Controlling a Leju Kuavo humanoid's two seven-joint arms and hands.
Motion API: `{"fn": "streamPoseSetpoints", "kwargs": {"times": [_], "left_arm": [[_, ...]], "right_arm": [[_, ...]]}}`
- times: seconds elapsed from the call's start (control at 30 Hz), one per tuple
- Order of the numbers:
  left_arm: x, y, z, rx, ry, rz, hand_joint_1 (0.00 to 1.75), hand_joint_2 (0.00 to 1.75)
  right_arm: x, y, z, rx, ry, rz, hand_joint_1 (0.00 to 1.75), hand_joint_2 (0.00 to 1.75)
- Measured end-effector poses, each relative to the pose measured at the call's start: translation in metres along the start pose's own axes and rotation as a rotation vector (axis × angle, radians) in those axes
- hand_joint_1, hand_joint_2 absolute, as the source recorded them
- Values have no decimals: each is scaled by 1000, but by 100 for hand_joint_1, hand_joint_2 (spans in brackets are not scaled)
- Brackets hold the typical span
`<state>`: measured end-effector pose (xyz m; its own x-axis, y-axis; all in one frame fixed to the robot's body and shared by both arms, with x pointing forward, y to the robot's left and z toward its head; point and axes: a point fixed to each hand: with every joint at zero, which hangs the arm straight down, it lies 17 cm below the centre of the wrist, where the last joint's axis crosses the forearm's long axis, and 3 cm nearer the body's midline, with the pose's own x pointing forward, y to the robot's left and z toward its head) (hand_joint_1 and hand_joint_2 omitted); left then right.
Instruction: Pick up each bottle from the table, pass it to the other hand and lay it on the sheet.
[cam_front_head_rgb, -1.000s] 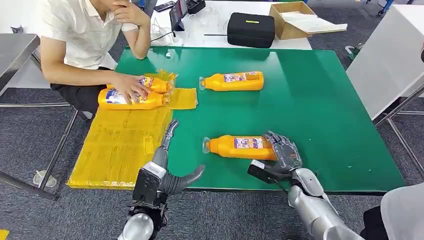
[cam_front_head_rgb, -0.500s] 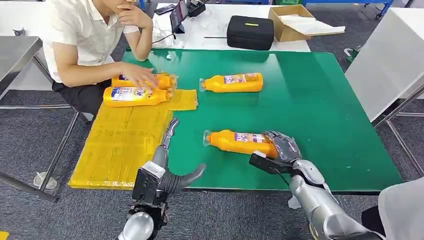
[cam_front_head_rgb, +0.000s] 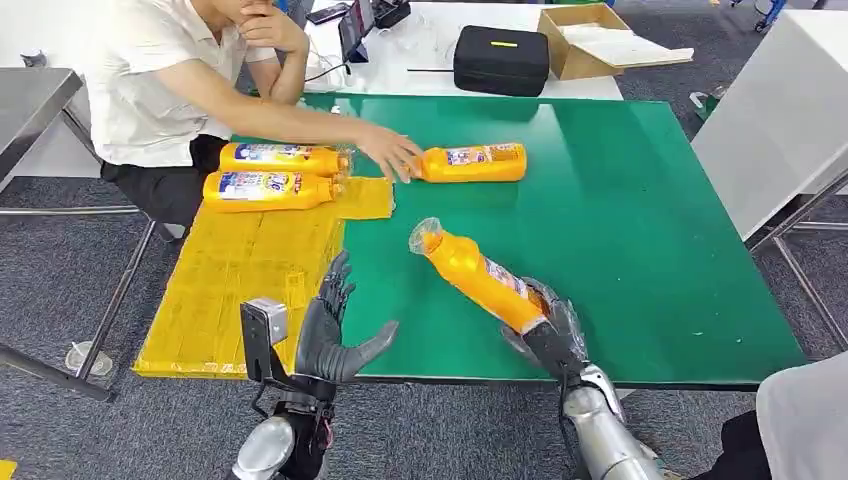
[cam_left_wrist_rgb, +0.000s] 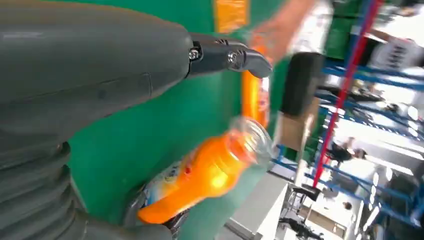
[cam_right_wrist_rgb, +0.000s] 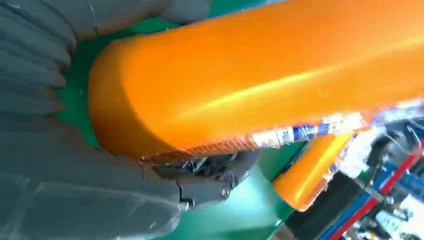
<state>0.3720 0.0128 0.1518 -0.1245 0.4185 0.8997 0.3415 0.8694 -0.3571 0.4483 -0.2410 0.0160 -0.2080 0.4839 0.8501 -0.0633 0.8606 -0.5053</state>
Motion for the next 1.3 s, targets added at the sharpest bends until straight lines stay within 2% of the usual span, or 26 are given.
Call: {"fn": "streamPoseSetpoints", "kwargs": {"times": [0.17, 0.5, 0.63, 0.8, 1.0, 1.3], "left_arm": [[-9, 8, 5, 34, 30, 37, 0, 175], [-12, 7, 10, 21, 35, 55, 0, 175], [-8, -6, 14, -48, 14, 55, 0, 175], [-6, -32, 18, -166, -9, 37, 0, 175], [-1, -40, 13, -205, -29, 25, 0, 175], [3, -42, 7, -214, -38, 21, 0, 175]], "right_arm": [[20, -4, 5, -85, -31, -82, 175, 175], [44, -7, 7, -147, -70, -165, 175, 175], [66, 12, 5, -99, -110, -222, 175, 175], [112, 55, 2, 24, -198, -292, 175, 175], [146, 91, 0, 122, -262, -291, 175, 175], [171, 110, -2, 183, -331, -242, 175, 175]]}}
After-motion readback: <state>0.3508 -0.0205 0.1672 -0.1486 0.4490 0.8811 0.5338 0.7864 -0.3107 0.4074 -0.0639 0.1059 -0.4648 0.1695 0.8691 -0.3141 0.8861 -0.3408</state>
